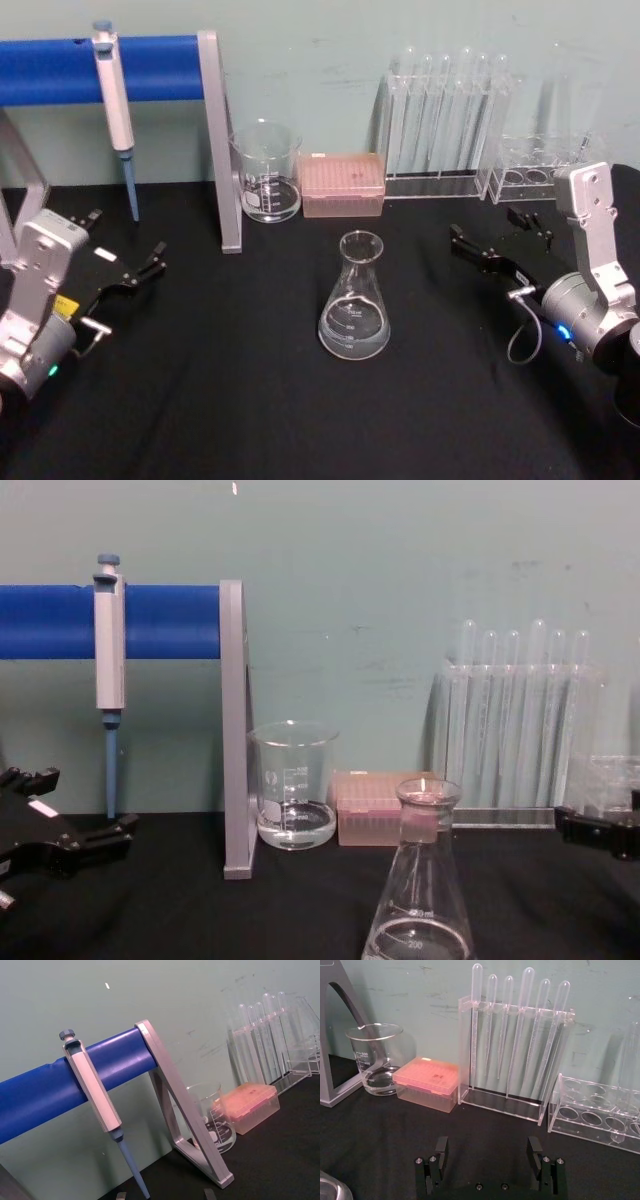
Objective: Grasp the erlenmeyer flask with one hand, shake it three times, then place it back.
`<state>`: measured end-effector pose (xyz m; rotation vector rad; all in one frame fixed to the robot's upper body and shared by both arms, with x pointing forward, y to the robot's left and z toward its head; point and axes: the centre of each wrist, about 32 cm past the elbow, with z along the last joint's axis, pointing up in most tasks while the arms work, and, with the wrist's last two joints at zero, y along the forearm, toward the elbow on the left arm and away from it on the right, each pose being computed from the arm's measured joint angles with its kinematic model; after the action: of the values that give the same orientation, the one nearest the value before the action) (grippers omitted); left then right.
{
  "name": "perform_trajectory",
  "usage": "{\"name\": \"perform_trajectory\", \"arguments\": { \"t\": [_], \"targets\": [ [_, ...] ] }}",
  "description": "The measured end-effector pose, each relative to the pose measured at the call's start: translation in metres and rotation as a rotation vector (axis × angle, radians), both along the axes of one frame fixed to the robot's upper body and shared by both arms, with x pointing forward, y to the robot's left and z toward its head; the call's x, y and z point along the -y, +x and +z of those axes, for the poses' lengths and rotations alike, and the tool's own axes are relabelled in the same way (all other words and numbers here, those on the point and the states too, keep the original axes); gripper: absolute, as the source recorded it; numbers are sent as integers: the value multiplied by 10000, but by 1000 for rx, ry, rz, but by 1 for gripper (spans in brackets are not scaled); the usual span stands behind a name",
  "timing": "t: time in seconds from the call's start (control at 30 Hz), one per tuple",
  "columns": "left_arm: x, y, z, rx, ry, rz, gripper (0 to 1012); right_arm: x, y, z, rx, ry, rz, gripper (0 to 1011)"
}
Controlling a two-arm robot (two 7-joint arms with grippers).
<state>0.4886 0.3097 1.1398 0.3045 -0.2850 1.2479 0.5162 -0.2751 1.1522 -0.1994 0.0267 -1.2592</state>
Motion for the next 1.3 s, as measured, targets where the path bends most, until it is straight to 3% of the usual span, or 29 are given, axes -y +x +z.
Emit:
{"name": "perform_trajectory", "arguments": {
  "t": [1.3],
  "targets": [
    [0, 0, 0, 0, 0, 0, 1001, -1, 2, 6, 2, 1, 3, 1003]
  ]
}}
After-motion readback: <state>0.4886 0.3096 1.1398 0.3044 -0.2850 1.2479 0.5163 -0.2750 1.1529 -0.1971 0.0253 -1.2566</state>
